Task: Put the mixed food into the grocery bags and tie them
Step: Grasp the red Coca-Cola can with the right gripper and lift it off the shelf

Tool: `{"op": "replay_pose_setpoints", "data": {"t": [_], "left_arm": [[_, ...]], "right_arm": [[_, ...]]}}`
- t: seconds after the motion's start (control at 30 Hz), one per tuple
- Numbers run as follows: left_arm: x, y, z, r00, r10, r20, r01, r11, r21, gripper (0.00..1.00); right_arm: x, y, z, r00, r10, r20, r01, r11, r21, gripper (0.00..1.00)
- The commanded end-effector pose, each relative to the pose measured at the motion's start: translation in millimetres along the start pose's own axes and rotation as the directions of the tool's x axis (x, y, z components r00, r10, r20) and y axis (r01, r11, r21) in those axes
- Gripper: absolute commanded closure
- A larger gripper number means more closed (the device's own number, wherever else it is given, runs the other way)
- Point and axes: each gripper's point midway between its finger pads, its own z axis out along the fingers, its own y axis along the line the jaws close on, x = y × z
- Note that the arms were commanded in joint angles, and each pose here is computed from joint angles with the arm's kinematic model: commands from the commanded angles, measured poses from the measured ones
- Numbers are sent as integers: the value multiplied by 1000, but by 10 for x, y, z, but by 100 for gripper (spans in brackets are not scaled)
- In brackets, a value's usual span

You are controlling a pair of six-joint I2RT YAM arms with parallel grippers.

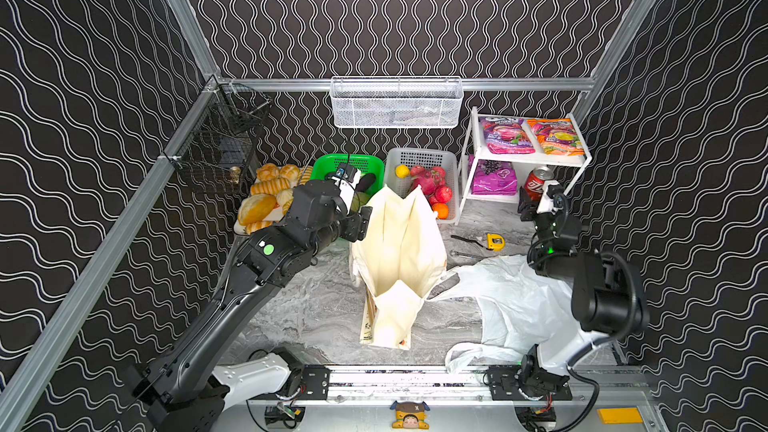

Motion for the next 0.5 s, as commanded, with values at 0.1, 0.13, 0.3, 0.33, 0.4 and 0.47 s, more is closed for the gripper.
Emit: {"op": "replay_pose_setpoints", "data": {"t": [0.1,0.13,0.3,0.33,0.4,0.47], "left_arm": [[-216,-364,-134,997,-11,71,-4,976,217,25],[-242,-441,-148,997,-11,73,-9,966,260,25],[-291,-815,-117,999,-10,46,-12,897,442,21],[-298,-888,-107,999,-5,40,-14,883,469,20],[-336,-1023,-110,999,1,43,-23,860,511,18],[-393,-1183,-137,998,15,64,-48,831,555,16]], "right_arm": [[-552,314,-600,995,26,95,-17,995,-94,60],[-608,417,-721,996,39,82,-28,990,-135,61],[-784,1085,-1184,996,79,-44,-90,911,-404,60],[-831,1220,-1272,995,68,-68,-92,888,-450,61],[-995,1481,-1418,995,67,-76,-97,846,-524,61],[-1116,1739,-1561,994,56,-92,-100,790,-604,61]]}}
